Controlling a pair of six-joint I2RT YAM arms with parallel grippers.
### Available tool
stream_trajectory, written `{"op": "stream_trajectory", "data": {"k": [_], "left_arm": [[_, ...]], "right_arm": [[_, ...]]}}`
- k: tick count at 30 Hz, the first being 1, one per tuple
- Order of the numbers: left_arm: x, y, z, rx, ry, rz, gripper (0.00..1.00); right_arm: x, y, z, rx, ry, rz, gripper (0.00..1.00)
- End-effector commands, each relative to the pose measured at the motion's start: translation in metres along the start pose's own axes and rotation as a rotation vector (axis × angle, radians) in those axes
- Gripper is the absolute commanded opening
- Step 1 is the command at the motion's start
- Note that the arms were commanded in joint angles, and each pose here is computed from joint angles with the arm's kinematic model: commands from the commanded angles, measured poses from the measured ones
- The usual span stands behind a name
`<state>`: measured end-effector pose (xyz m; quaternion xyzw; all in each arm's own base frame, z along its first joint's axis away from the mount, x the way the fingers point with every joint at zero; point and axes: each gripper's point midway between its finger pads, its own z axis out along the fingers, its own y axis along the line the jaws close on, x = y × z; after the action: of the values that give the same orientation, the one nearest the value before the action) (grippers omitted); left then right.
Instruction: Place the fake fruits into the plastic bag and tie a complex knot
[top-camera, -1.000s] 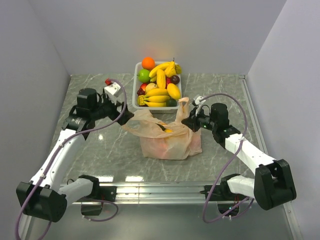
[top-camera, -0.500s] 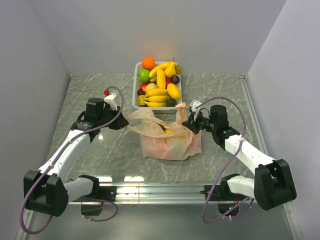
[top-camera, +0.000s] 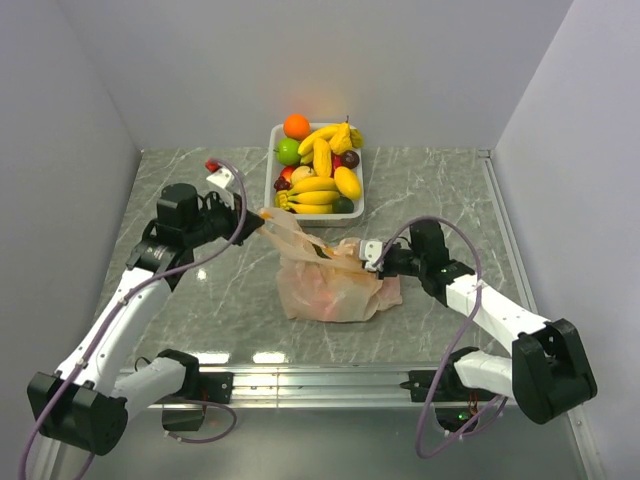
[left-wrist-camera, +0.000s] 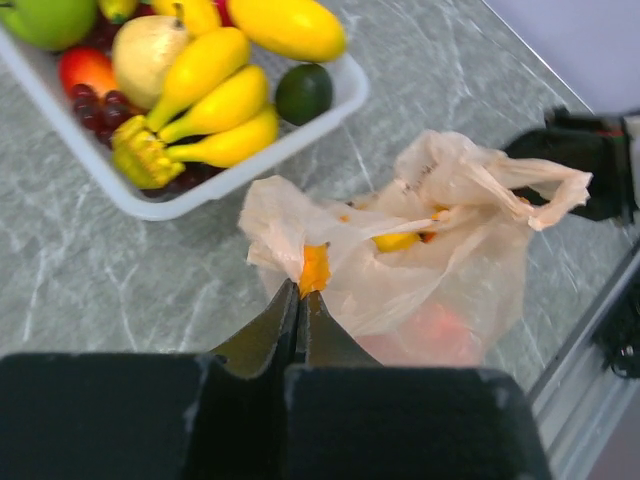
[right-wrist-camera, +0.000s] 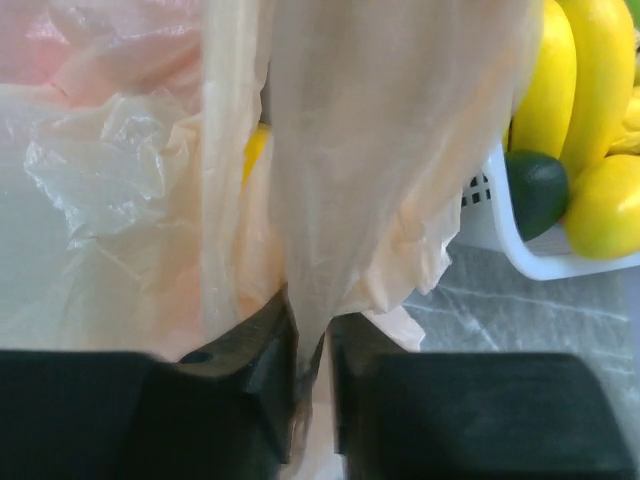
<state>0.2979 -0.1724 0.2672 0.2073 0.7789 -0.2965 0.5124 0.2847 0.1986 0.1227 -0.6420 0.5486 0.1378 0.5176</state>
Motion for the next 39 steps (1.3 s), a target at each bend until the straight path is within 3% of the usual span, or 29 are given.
{"op": "stream_trajectory", "data": {"k": [1,2,5,10,15,17,19,24,29,39], "left_arm": [[0.007,-0.02,-0.005,0.062,0.0,0.07,0.0],[0.014,-0.021,-0.005,0.068,0.013,0.061,0.0],[0.017,-0.027,-0.004,0.088,0.012,0.065,0.0],[0.014,-0.036,-0.002,0.126,0.007,0.072,0.0],[0.017,-0.045,0.0,0.16,0.018,0.088,0.01],[0.02,-0.049,0.001,0.168,0.022,0.093,0.0],[0.023,-0.055,0.001,0.196,0.03,0.091,0.01],[0.028,-0.065,0.003,0.226,0.043,0.084,0.0],[0.026,-0.071,0.003,0.252,0.04,0.057,0.0],[0.022,-0.083,0.001,0.319,0.043,0.061,0.0]], "right_arm": [[-0.02,-0.021,-0.011,0.064,-0.011,0.035,0.32],[-0.033,-0.035,-0.016,0.11,-0.03,0.044,0.46],[-0.057,-0.052,-0.032,0.167,-0.06,0.127,0.57],[-0.091,-0.073,-0.058,0.261,-0.116,0.271,0.69],[-0.131,-0.086,-0.084,0.319,-0.23,0.29,0.8],[-0.154,-0.083,-0.089,0.275,-0.308,0.301,0.9],[-0.189,-0.082,-0.087,0.222,-0.421,0.282,0.93],[-0.223,-0.085,-0.053,0.165,-0.487,0.278,0.95],[-0.255,-0.061,-0.012,0.067,-0.56,0.171,0.96],[-0.247,-0.031,0.058,0.04,-0.599,0.078,0.98]]}}
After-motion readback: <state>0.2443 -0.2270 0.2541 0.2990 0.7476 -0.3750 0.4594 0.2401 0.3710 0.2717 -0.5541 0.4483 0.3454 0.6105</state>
